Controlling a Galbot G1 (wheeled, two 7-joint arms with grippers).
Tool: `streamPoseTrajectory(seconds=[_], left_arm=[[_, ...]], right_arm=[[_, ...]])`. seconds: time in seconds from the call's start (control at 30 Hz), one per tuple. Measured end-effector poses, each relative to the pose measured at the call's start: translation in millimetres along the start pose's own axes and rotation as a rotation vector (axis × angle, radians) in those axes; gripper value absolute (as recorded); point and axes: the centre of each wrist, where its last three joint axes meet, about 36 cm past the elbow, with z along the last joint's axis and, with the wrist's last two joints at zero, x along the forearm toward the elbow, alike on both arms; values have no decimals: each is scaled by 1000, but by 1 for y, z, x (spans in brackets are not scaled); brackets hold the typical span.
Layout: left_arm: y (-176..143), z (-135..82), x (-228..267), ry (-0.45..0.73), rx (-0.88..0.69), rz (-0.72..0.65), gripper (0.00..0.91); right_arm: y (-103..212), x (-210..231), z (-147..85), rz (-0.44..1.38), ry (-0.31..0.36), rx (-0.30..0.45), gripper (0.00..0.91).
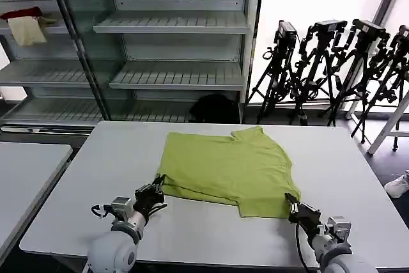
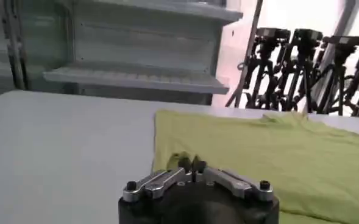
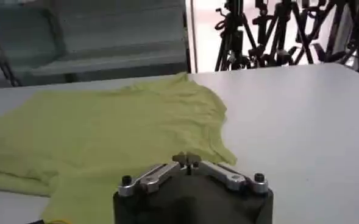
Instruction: Fold and organize the clothes.
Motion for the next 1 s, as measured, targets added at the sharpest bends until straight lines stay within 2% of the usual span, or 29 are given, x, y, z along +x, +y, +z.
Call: streamPoseTrajectory(seconds=[0.07,0.1,0.13,0.6,1.0], left_arm=[[0,-1,-1,-3,0,1,0],[0,-1,-1,-3,0,0,0],[0,-1,-1,-2,0,-1,0],[3,6,-3,20,0,-2,0],[2,6,-2,16,0,6,0]], right_arm=[[-1,-1,1,4,2,1,10],[-2,-1,1,5,4,3,292],[-3,-2,2,6,7,6,907],[-12,-7,7,15,29,9,907],[-3,-11,3,-40,27,-52,907]])
